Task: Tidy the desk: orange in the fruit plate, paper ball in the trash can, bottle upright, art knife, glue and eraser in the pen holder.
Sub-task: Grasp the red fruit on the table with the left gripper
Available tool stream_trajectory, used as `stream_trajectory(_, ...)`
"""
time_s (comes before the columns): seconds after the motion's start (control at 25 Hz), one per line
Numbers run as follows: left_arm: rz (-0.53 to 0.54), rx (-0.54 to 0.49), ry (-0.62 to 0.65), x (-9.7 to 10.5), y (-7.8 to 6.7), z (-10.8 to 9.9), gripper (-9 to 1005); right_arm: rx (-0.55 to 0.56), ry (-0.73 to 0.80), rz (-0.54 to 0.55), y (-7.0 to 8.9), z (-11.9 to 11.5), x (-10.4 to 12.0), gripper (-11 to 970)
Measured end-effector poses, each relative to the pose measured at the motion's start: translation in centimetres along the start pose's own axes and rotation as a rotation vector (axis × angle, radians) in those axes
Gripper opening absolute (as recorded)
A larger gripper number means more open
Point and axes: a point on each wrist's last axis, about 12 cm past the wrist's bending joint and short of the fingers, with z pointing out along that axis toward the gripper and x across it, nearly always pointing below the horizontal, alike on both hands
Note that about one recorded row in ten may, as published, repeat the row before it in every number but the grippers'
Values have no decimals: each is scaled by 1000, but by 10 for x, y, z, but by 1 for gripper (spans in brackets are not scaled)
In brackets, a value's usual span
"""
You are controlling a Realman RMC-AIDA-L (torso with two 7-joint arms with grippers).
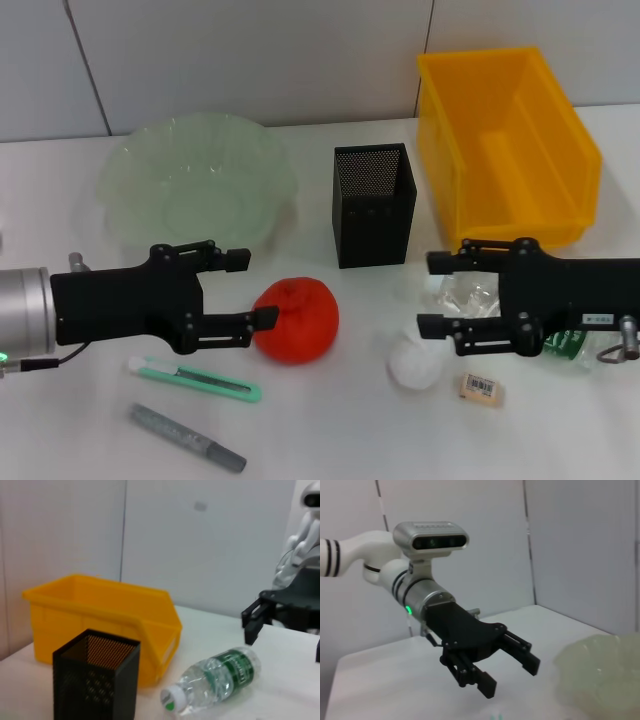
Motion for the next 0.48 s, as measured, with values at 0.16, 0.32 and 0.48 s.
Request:
stream_trajectory(0.16,-55,-35,20,7,7,10,800,36,14,17,0,-11,5,773)
stream_trajectory(0.32,-87,-66,37,11,12,17,800,70,30,28,-1,-21,7,773)
stream_trajectory(0.48,-94,-86,61,15,14,26,799,103,23,48,-2,-35,8,772)
